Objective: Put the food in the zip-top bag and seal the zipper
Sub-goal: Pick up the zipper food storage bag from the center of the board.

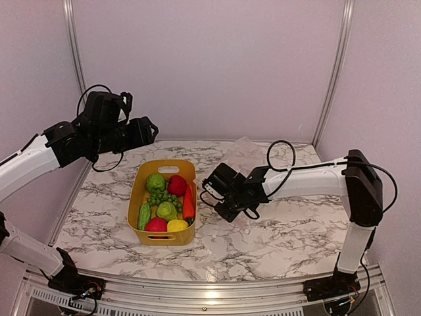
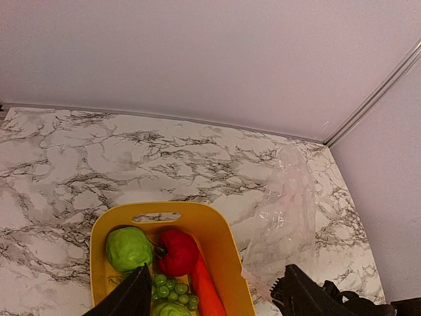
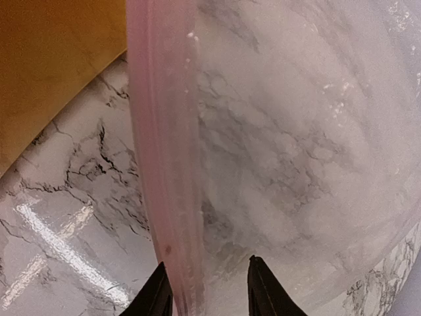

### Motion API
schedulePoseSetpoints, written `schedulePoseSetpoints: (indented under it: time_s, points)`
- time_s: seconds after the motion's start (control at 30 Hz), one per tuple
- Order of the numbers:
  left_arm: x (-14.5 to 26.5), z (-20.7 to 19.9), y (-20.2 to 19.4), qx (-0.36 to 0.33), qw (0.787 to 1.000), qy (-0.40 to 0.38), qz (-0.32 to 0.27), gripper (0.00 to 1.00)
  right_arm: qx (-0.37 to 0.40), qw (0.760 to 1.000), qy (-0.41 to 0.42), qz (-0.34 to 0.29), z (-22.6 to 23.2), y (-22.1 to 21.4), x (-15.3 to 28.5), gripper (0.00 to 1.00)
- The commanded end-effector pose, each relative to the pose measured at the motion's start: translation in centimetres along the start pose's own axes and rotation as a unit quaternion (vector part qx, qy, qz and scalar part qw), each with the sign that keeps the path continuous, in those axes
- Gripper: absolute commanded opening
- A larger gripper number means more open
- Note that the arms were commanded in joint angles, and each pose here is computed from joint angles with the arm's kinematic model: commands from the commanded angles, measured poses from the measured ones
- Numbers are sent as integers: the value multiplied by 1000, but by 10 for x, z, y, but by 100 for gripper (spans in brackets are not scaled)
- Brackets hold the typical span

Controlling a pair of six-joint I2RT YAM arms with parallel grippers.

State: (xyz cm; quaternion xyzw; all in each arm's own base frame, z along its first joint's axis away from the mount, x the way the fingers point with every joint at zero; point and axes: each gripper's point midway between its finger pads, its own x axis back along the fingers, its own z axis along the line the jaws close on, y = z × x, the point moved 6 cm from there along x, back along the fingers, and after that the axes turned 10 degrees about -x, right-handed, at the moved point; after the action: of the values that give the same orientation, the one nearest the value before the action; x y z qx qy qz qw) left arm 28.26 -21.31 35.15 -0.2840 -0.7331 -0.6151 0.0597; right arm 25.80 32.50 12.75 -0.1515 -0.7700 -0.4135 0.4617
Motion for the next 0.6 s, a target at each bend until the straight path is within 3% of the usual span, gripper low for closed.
schedulePoseSetpoints:
  time_s: [0.0,0.3,0.57]
  points:
    - [5,8,-4,-5,1000,18,6,70,-15,998,-53,-37,-8,20,7,34]
    - [0,7,-8,4,1000,14,10,70,-48,992,-109,-50,-32,21,5,0]
    - [-21,-6,-25,46,998,-18,26,65,-159,980,-43,-113,-74,55,64,0]
